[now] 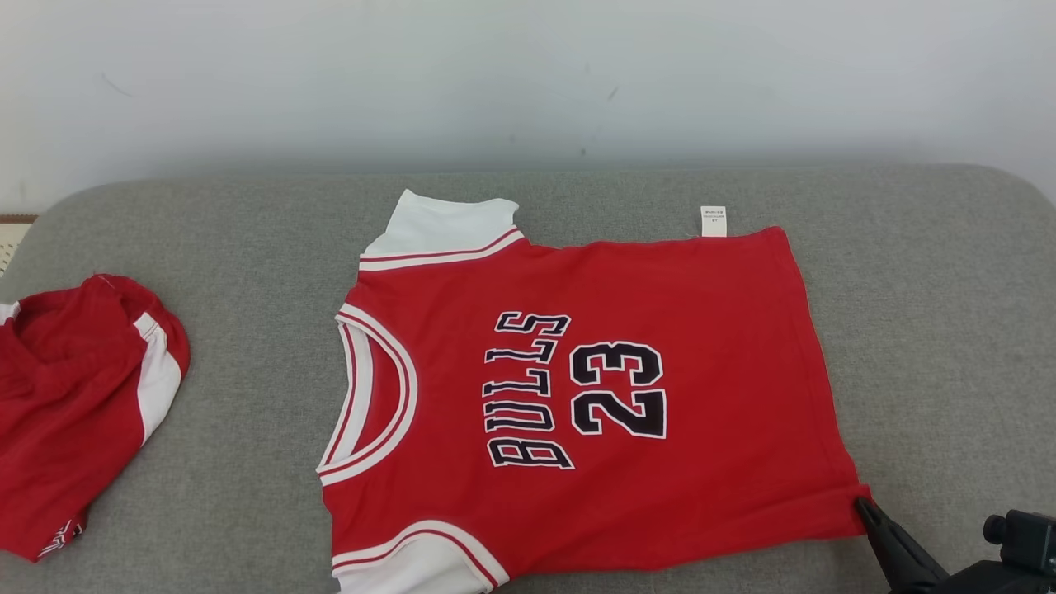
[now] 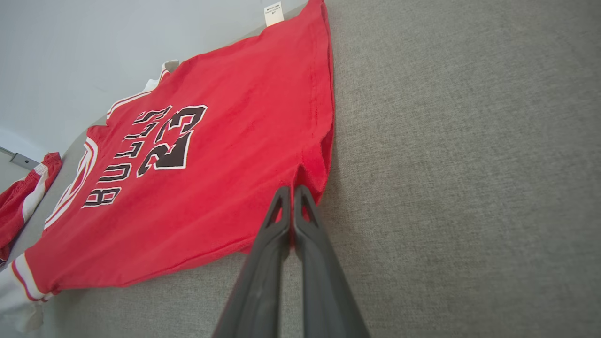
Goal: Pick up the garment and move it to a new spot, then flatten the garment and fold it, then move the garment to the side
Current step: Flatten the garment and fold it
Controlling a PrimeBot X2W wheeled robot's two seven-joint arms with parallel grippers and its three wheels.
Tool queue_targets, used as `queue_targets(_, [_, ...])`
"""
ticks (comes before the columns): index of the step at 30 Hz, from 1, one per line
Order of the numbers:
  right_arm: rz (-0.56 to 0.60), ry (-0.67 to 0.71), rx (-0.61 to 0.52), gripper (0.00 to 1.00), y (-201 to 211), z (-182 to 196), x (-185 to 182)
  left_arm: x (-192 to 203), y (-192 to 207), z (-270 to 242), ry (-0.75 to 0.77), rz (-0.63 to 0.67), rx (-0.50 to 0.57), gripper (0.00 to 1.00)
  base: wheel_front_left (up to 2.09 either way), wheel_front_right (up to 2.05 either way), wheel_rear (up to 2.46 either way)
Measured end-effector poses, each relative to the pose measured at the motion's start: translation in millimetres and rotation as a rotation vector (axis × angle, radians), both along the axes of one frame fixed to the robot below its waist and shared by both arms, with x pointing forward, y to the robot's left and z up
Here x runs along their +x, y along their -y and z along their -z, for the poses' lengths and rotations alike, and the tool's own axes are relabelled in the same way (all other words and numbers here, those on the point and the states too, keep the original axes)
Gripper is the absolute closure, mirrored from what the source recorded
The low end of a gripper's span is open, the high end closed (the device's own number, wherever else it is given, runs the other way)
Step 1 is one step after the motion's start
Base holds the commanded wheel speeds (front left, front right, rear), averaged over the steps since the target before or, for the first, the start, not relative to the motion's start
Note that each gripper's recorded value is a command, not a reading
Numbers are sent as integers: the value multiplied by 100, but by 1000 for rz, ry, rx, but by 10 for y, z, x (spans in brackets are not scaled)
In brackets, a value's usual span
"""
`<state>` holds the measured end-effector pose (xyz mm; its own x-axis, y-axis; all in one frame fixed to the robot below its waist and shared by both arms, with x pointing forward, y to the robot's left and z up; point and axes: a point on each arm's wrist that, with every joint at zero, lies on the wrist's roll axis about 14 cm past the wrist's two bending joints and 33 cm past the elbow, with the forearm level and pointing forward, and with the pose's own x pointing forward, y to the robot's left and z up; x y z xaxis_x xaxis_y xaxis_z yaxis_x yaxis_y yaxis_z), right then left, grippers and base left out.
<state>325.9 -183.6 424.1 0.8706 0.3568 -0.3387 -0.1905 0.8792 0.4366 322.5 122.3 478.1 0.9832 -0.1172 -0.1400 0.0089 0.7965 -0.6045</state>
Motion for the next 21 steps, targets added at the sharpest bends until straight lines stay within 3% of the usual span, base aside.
queue_targets(10, [59,94,49,100,27,-307,320,558,39,-512,210,99,119,100,0,0,0])
queue_targets(14, [70,120,26,100,61,-401,524,820,69,-568,227,153,199,100,0,0,0])
queue_targets(21, [100,92,-17,100,98,-319,849,1313,178,-453,191,219,244,100,0,0,0])
